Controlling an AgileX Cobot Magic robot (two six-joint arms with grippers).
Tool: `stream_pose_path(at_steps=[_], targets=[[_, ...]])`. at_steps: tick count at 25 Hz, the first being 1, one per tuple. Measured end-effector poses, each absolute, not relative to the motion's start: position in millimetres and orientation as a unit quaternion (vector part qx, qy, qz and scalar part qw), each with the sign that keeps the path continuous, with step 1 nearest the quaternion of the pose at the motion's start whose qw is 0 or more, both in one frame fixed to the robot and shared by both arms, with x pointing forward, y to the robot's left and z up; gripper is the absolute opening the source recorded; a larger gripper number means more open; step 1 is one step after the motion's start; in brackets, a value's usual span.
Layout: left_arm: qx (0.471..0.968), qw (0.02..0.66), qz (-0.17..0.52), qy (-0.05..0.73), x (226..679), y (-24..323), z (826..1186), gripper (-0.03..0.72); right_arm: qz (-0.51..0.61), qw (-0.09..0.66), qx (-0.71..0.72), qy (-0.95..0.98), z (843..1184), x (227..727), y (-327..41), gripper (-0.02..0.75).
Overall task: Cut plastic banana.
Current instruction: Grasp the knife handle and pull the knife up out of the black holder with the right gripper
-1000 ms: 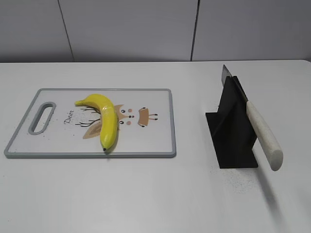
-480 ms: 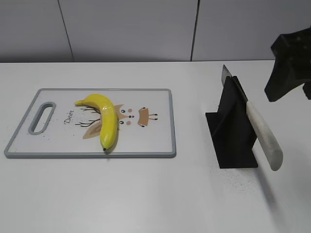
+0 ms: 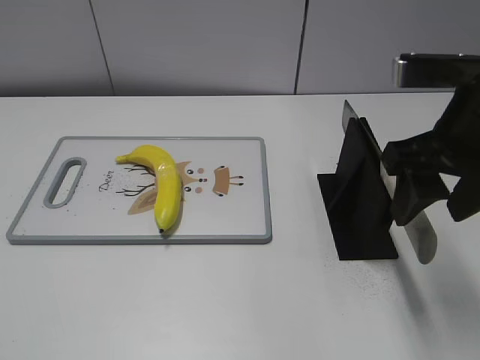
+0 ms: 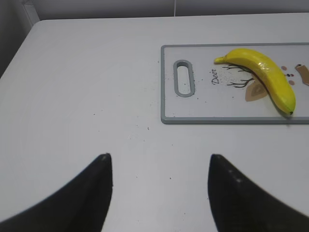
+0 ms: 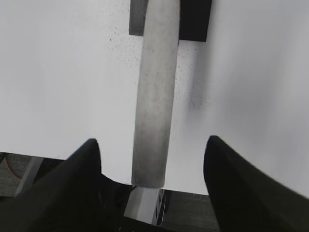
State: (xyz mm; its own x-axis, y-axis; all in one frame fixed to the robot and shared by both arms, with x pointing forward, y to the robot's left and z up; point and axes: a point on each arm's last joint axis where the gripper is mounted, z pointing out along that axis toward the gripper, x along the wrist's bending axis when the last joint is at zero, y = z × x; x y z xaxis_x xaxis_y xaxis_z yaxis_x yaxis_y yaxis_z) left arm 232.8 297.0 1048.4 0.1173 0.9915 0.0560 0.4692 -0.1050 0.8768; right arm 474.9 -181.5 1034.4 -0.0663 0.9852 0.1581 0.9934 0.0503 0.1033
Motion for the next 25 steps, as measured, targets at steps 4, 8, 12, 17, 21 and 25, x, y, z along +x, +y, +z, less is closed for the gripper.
stream_pose_path(at_steps=[4,8,12,17,21,25], targets=[[0.652,0.366,0.357,0.56,232.8,297.0,1048.4,0.589,-0.097,0.019,-0.685,-0.722,1026.8,476.5,-181.1,0.499],[0.652,0.366,0.357,0.56,232.8,297.0,1048.4,0.589,-0.085,0.023,-0.687,-0.722,1017.8,481.0,-179.2,0.499],[0.652,0.366,0.357,0.56,232.8,297.0,1048.4,0.589,-0.061,0.029,-0.688,-0.723,1003.6,486.9,-177.3,0.494],[0.652,0.366,0.357,0.56,232.8,297.0,1048.4,0.589,-0.065,0.025,-0.688,-0.722,999.0,490.9,-175.9,0.428],[0.652,0.366,0.357,0.56,232.8,297.0,1048.4,0.589,-0.062,0.024,-0.688,-0.723,996.3,492.4,-175.6,0.398],[0.652,0.366,0.357,0.56,232.8,297.0,1048.4,0.589,-0.046,0.031,-0.689,-0.723,986.2,495.4,-174.2,0.392]])
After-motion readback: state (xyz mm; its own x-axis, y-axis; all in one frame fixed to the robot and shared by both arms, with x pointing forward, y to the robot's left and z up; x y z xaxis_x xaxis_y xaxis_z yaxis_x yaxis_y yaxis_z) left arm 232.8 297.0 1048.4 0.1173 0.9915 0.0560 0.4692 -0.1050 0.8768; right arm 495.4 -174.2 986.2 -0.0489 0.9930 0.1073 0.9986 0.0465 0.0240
